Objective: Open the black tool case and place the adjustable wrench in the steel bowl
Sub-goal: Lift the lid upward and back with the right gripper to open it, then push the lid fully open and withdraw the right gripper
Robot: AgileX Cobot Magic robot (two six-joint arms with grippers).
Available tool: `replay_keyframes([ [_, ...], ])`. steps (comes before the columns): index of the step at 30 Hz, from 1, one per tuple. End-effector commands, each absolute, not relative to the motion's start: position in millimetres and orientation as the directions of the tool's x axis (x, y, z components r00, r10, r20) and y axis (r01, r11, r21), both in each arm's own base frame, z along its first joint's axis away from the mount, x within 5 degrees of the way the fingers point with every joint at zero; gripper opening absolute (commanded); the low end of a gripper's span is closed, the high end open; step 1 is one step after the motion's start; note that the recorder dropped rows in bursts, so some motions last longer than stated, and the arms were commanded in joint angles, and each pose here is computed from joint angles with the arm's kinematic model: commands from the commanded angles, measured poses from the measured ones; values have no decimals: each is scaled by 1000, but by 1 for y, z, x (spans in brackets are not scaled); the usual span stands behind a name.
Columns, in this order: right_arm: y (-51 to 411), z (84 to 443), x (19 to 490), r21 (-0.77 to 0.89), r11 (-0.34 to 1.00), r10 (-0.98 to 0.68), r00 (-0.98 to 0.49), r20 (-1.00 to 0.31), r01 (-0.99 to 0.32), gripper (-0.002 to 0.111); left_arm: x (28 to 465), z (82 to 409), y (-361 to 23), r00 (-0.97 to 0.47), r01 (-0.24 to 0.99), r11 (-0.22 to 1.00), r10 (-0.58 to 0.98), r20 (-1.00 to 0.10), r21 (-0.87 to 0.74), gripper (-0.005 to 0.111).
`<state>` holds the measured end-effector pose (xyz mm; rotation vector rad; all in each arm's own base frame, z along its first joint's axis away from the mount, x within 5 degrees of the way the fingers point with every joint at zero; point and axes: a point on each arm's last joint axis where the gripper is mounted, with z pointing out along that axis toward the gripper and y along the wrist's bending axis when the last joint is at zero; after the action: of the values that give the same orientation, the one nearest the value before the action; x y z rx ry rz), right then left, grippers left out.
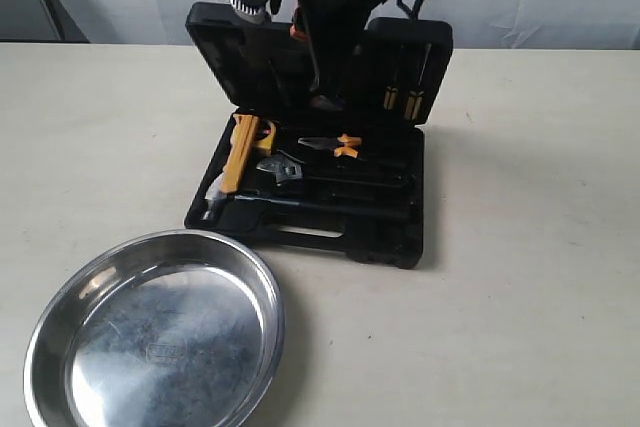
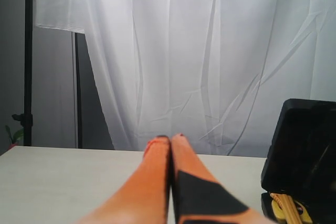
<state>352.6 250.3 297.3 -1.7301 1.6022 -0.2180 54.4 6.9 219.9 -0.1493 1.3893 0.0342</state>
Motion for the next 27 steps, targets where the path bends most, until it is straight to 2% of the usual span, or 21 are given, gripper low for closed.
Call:
replay_keyframes([
  [1,250,316,361,-751,72,-897,287,-336,-656,-1,55,221,7,185,-108,991,-61,-981,-82,0],
  [6,254,320,365,-792,106,-876,321,-361,-602,-1,55,221,7,185,-108,991,-61,-981,-82,0],
  [10,254,301,379,-817,52,-895,336,-293,-574,-1,55,221,7,185,-108,991,-61,-981,-82,0],
  [17,250,261,402,-791,44,-912,298,-281,-610,-1,55,221,7,185,-108,991,-61,-981,-82,0],
  [22,255,249,407,-794,60,-904,305,-300,-604,-1,55,221,7,185,-108,991,-61,-981,-82,0],
  [24,257,248,408,-795,95,-893,301,-334,-599,6,55,221,7,185,-108,991,-61,-981,-82,0],
  [27,257,249,409,-782,147,-883,276,-379,-605,35,55,221,7,185,-108,991,-61,-981,-82,0],
])
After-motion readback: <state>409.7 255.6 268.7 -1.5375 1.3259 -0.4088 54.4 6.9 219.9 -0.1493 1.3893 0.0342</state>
